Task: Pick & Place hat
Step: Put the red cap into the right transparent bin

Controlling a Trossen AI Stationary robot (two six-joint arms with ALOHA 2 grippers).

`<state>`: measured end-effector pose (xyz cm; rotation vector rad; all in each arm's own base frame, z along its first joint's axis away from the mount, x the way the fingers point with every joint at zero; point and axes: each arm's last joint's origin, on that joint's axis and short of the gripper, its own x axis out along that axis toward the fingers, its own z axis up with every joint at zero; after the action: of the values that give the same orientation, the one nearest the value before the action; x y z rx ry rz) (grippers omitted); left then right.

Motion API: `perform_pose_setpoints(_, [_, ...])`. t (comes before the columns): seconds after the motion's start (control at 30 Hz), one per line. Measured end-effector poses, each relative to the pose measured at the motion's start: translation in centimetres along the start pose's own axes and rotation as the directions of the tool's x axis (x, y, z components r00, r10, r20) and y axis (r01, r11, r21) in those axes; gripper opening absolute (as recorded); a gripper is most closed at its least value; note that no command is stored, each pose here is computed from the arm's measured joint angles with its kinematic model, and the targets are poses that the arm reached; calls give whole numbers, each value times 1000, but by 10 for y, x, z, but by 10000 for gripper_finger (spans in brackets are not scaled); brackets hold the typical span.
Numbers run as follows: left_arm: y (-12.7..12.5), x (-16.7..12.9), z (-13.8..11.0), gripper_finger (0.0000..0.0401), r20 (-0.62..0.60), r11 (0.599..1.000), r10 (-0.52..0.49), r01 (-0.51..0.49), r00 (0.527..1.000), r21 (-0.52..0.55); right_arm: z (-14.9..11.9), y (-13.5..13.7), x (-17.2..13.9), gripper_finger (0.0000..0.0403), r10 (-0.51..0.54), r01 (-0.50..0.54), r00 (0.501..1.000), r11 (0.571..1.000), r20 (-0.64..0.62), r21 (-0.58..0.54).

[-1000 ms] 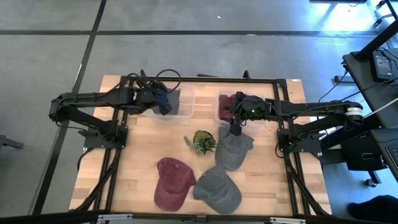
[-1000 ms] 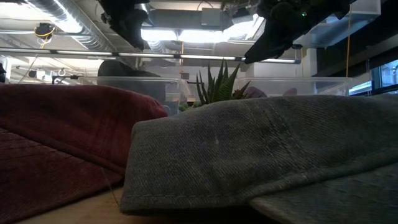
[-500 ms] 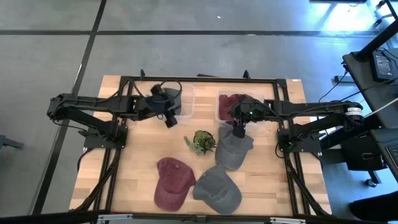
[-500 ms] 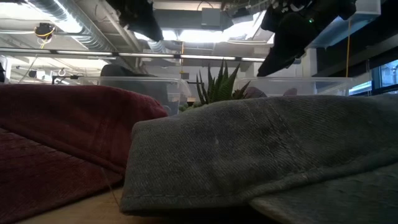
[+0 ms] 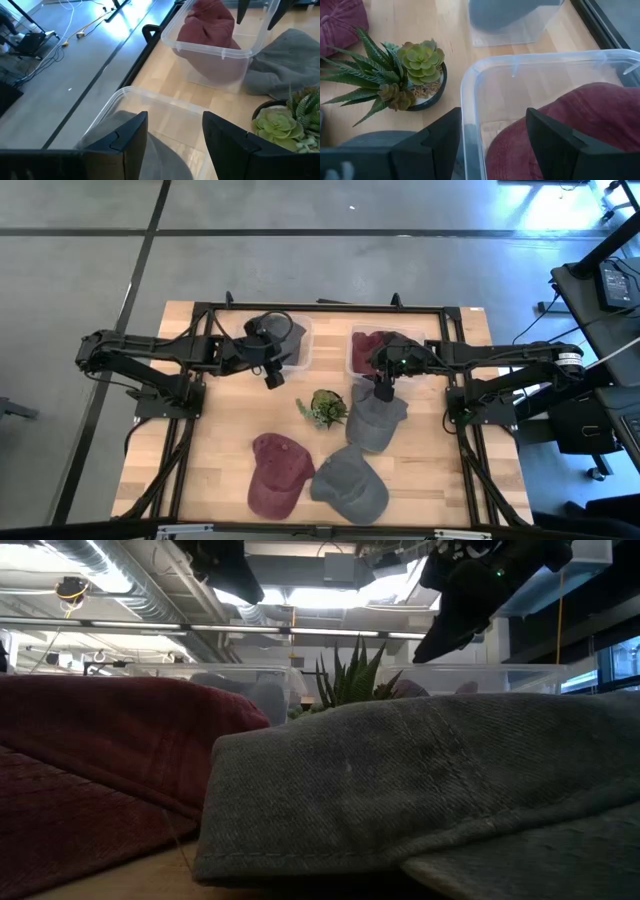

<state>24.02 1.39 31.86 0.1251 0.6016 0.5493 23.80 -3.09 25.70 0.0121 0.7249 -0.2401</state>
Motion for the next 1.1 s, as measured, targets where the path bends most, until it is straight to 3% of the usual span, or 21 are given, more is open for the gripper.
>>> perform_pose_setpoints(0.33, [-1, 0, 0, 185, -3, 1000, -31, 31, 1000, 3, 1, 0, 0, 220, 0, 0, 1000, 1000, 8, 0])
perform_pose_setpoints(0.43, [-5, -1, -4, 187, -43, 981, -191, 193, 981, 31, 1, 0, 0, 220, 0, 0, 1000, 1000, 8, 0])
perform_pose_setpoints(0.53, [-13, -2, -7, 186, -90, 907, -416, 420, 905, 25, 1, 0, 0, 220, 0, 0, 1000, 1000, 9, -5])
perform_pose_setpoints(0.63, [-23, 1, -9, 185, -119, 842, -538, 539, 834, -31, 3, 0, 0, 220, 0, 1, 1000, 1000, 26, -21])
perform_pose_setpoints(0.9, [-61, 14, -20, 186, -227, 816, -558, 577, 798, 21, 4, 0, 0, 220, 1, 0, 999, 1000, 41, -21])
perform_pose_setpoints(1.1, [-75, 20, -27, 188, -276, 786, -566, 609, 777, 104, 4, 0, 0, 220, 1, 0, 999, 1000, 43, -18])
